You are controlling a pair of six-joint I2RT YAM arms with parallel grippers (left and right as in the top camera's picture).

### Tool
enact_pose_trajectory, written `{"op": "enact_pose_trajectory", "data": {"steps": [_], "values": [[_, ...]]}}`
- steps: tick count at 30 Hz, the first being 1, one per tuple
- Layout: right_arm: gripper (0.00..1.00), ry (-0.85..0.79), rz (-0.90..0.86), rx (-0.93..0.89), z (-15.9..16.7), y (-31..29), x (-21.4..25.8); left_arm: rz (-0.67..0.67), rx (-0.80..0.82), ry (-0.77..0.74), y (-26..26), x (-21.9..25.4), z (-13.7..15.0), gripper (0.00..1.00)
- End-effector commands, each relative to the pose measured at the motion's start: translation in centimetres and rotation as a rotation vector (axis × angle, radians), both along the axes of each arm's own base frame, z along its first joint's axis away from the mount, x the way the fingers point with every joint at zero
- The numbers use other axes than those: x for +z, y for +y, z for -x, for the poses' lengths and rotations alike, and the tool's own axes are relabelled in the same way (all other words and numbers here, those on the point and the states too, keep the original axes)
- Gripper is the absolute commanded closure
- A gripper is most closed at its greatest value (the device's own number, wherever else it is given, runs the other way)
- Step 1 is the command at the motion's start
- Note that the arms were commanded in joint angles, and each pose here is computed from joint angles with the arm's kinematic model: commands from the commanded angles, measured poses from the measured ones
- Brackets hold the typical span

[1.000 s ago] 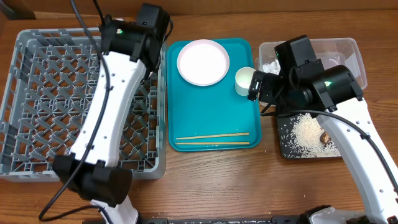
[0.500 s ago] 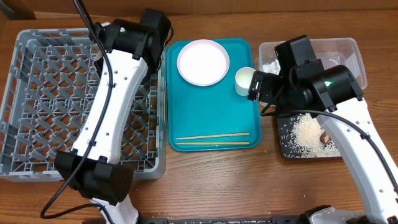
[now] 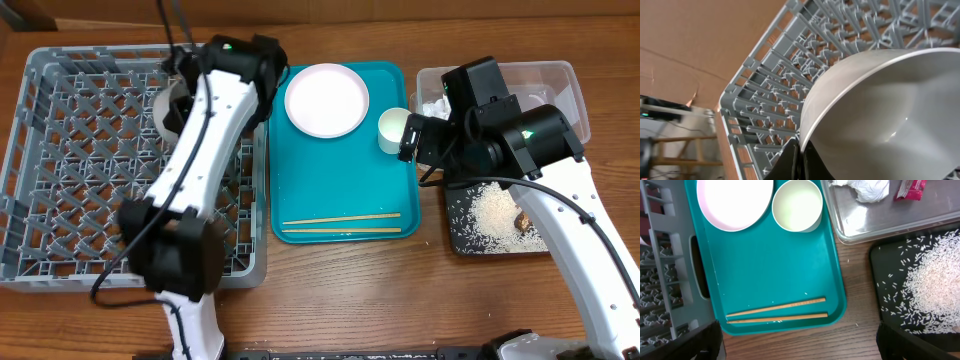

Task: Sort waste into correct bins and load items into the dishwasher
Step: 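Carry the white bowl into the rack beside the pink plate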

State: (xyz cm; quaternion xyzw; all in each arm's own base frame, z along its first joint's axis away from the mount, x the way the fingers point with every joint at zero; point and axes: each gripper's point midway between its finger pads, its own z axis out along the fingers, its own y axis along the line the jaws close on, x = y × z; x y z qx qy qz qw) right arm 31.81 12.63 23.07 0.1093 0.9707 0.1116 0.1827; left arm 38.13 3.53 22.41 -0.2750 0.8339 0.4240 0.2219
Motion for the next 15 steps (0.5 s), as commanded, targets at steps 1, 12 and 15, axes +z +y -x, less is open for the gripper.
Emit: {"op": "enact_pose_trajectory", "data": {"steps": [1, 12, 15], "values": [[0.00, -0.019, 0.002, -0.002, -0.2, 0.0, 0.4, -0.067, -0.008, 0.051, -0.5, -2.5, -1.0, 0.96], [0.00, -0.019, 0.002, -0.002, -0.2, 0.0, 0.4, -0.105, -0.066, 0.165, -1.5, -4.9, -1.6, 0.96], [0.00, -0.019, 0.002, -0.002, -0.2, 0.0, 0.4, -0.144, -0.164, 0.302, -1.8, -4.5, -1.8, 0.96]]}}
